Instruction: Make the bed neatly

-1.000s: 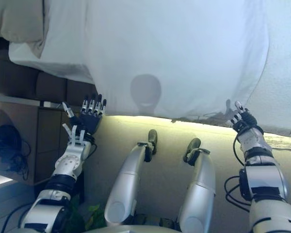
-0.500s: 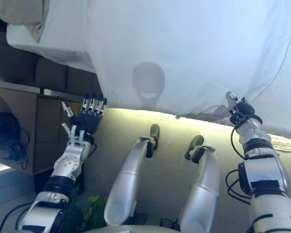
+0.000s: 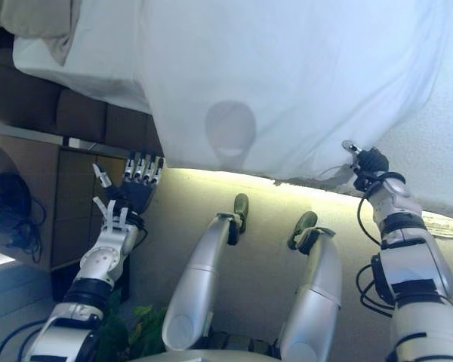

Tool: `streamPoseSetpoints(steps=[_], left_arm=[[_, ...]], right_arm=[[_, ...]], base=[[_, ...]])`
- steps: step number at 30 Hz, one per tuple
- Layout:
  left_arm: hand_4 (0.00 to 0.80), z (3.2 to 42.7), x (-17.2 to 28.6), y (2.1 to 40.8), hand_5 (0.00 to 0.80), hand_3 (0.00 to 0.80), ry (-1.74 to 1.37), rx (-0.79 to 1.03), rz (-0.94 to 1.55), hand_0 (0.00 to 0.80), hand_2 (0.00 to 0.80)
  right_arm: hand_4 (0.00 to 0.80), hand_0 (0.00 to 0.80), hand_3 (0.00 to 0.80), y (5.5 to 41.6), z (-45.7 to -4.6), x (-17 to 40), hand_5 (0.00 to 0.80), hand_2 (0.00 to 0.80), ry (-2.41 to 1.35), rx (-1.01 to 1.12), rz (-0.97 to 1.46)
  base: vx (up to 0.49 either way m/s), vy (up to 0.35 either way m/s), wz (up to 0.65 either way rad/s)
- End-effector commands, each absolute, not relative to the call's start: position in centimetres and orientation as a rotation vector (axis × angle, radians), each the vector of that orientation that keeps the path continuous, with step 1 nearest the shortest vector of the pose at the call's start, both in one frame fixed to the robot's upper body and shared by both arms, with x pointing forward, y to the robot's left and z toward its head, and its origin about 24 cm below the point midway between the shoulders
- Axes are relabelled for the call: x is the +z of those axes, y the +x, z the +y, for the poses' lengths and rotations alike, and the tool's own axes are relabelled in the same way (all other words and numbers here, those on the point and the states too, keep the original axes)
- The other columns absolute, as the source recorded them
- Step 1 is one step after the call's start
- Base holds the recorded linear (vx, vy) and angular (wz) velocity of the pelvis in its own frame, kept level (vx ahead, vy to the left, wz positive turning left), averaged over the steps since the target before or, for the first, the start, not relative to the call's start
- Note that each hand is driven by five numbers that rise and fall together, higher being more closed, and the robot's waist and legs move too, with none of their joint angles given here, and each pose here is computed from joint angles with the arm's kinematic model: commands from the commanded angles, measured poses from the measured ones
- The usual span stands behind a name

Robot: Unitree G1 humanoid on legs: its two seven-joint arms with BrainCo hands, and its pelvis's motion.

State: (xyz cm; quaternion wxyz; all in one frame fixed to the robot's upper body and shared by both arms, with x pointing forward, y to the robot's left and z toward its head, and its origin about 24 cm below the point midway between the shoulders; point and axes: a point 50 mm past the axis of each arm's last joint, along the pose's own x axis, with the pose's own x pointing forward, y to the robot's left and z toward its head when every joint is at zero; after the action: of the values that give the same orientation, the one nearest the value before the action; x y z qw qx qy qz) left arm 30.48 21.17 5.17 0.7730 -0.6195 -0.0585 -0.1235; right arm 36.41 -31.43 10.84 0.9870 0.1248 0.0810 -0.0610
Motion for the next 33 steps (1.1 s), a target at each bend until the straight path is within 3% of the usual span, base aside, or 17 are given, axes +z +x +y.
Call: streamPoseSetpoints(steps=[1, 15, 33], left_arm=[[0.000, 21.6, 6.0, 30.2, 0.000, 0.000, -1.354, -0.326, -0.190, 0.000, 0.000], [0.000, 21.5, 5.8, 30.4, 0.000, 0.000, -1.339, -0.356, -0.220, 0.000, 0.000], [0.000, 20.4, 5.1, 30.6, 0.000, 0.000, -1.309, -0.355, -0.226, 0.000, 0.000]], right_arm=[[0.800, 0.800, 0.800, 37.2, -31.2, 13.8, 0.800, 0.800, 0.212, -0.054, 0.054], [0.800, 0.800, 0.800, 35.6, -29.0, 6.9, 0.800, 0.800, 0.302, -0.012, 0.244], [0.800, 0.800, 0.800, 31.0, -22.2, -3.3, 0.800, 0.800, 0.313, 0.144, 0.620]], base=[[0.000, 0.000, 0.00], [0.015, 0.018, -0.04], [0.062, 0.058, -0.04]])
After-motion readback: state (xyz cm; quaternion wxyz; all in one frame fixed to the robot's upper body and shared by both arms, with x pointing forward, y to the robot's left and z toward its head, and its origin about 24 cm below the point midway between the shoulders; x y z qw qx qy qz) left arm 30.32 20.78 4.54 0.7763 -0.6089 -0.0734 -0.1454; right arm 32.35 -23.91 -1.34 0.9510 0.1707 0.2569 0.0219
